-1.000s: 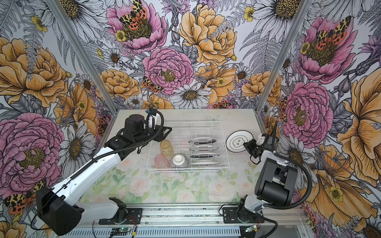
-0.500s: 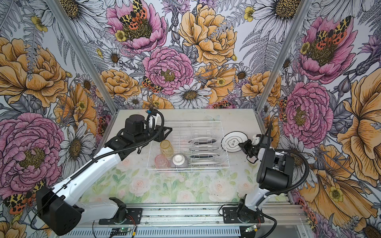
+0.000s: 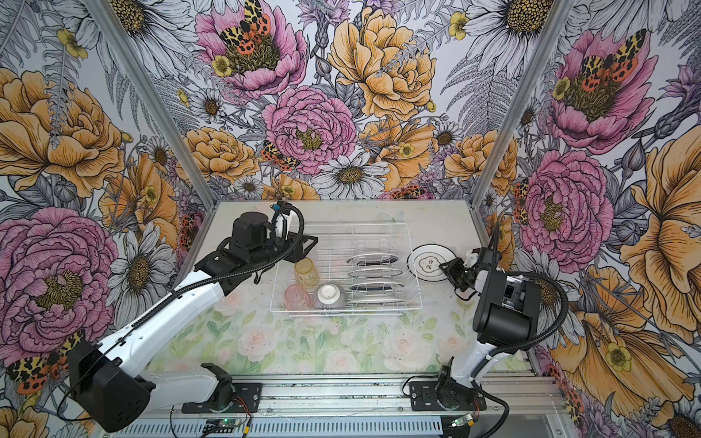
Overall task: Unload the mixed dishes from the dish rack
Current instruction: 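Lower the plate flat onto the table and open the right gripper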
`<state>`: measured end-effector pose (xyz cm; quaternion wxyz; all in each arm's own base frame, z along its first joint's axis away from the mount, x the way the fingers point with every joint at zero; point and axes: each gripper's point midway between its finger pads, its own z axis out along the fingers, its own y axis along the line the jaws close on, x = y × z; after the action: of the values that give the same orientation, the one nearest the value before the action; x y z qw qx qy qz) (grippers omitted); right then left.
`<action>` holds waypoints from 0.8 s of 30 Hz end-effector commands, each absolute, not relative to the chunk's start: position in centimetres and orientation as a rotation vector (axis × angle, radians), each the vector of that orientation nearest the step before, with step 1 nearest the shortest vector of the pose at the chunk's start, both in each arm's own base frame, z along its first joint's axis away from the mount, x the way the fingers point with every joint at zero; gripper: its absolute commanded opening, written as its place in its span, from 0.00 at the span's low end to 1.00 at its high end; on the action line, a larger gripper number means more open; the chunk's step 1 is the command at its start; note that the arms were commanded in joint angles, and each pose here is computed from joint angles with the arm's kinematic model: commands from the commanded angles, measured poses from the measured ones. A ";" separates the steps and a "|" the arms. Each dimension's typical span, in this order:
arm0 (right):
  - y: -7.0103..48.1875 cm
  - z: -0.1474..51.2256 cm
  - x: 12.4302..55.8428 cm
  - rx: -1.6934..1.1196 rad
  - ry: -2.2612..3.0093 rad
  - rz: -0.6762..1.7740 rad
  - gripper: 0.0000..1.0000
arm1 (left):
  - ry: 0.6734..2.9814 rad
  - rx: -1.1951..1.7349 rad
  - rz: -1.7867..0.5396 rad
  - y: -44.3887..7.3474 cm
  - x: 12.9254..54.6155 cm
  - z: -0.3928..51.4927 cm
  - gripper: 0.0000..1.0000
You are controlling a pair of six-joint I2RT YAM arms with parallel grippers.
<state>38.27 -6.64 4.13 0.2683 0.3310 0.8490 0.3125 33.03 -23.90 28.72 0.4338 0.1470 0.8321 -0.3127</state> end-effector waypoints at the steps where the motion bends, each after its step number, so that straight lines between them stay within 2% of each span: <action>1: -7.1 4.6 38.7 0.856 2.302 0.782 0.43 | 2.065 0.383 -0.754 -23.7 32.9 28.5 0.44; 6: -7.7 4.4 38.2 0.865 2.328 0.714 0.47 | 2.065 0.382 -0.755 -23.6 32.9 28.5 0.44; 24: -9.2 3.5 36.8 0.892 2.399 0.539 0.52 | 2.072 0.392 -0.733 -23.3 32.7 28.2 0.44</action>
<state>37.10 -8.74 3.15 0.2615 0.3328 0.8772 0.2266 32.88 -23.80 27.96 0.4292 0.1530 0.8357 -0.3066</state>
